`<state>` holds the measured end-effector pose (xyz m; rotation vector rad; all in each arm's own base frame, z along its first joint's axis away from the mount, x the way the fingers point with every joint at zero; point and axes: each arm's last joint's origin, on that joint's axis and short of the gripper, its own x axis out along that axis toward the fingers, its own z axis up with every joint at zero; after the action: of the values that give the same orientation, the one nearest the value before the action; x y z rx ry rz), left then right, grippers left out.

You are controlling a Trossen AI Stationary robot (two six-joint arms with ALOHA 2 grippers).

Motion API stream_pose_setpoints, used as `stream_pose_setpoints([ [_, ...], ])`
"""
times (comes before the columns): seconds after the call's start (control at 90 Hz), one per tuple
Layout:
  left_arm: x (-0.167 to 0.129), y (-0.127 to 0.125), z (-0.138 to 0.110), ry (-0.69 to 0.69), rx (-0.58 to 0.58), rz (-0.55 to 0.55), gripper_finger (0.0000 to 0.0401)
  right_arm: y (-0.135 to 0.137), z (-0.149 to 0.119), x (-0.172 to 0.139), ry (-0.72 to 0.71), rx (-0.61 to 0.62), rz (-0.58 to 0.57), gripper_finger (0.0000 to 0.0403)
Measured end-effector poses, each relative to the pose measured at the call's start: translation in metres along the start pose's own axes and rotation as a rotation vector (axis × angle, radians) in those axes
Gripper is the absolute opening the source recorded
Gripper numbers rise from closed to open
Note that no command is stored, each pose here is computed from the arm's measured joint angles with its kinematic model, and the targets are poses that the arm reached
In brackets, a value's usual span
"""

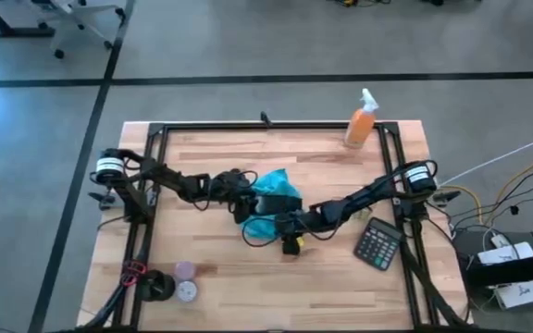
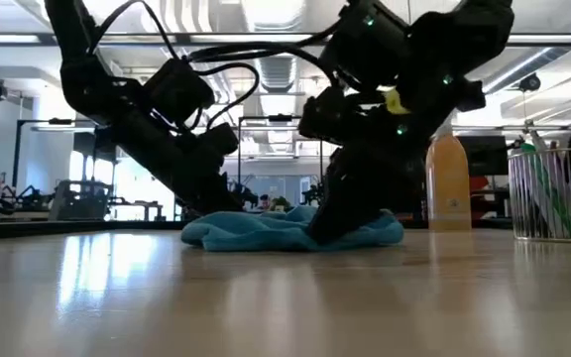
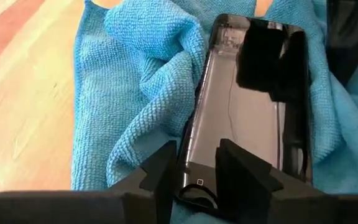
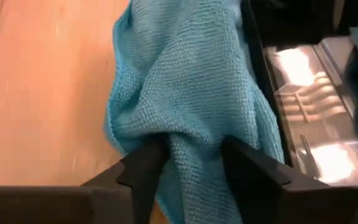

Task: Apply microfiber cloth
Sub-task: Wipe the front and back of the black cellphone using the blue microfiber cloth

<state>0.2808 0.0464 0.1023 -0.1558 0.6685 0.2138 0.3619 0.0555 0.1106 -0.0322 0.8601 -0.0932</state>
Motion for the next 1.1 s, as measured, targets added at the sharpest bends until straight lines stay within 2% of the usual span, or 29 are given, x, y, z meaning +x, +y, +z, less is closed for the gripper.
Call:
stream_pose_setpoints([
  [0.1, 0.0, 0.0, 0.0, 0.002, 0.0, -0.002, 0.0107, 0.0, 0.001, -0.001, 0.003, -0.002, -0.008, 0.0033],
  [0.144, 0.0, 0.0, 0.0, 0.004, 0.0, -0.005, 0.0106, -0.001, 0.005, -0.005, 0.015, -0.013, -0.009, 0.0014],
  [0.278, 0.0, -0.001, -0.002, 0.018, 0.002, -0.007, 0.0101, -0.007, 0.026, -0.027, 0.01, -0.062, -0.062, 0.0005],
  [0.4, 0.0, -0.001, -0.003, 0.021, 0.003, -0.011, 0.0101, -0.026, 0.042, -0.043, -0.01, -0.095, -0.169, 0.0002],
  [0.578, 0.0, -0.003, -0.003, 0.021, 0.006, -0.015, 0.0108, -0.055, 0.033, -0.029, 0.033, -0.047, -0.198, 0.0],
  [0.689, 0.0, -0.004, -0.003, 0.016, 0.005, -0.016, 0.011, -0.064, 0.017, -0.01, 0.075, -0.028, -0.219, 0.0],
  [0.856, 0.0, -0.004, -0.003, 0.014, -0.02, -0.018, 0.0102, -0.055, 0.017, 0.009, -0.018, -0.018, -0.199, 0.0],
  [1.044, -0.001, -0.004, -0.003, 0.018, -0.02, -0.019, 0.01, -0.013, 0.017, 0.006, -0.072, -0.061, -0.072, 0.0],
  [1.1, -0.001, -0.004, -0.003, 0.02, -0.021, -0.019, 0.0102, -0.005, 0.011, 0.004, -0.039, -0.069, -0.093, 0.0],
])
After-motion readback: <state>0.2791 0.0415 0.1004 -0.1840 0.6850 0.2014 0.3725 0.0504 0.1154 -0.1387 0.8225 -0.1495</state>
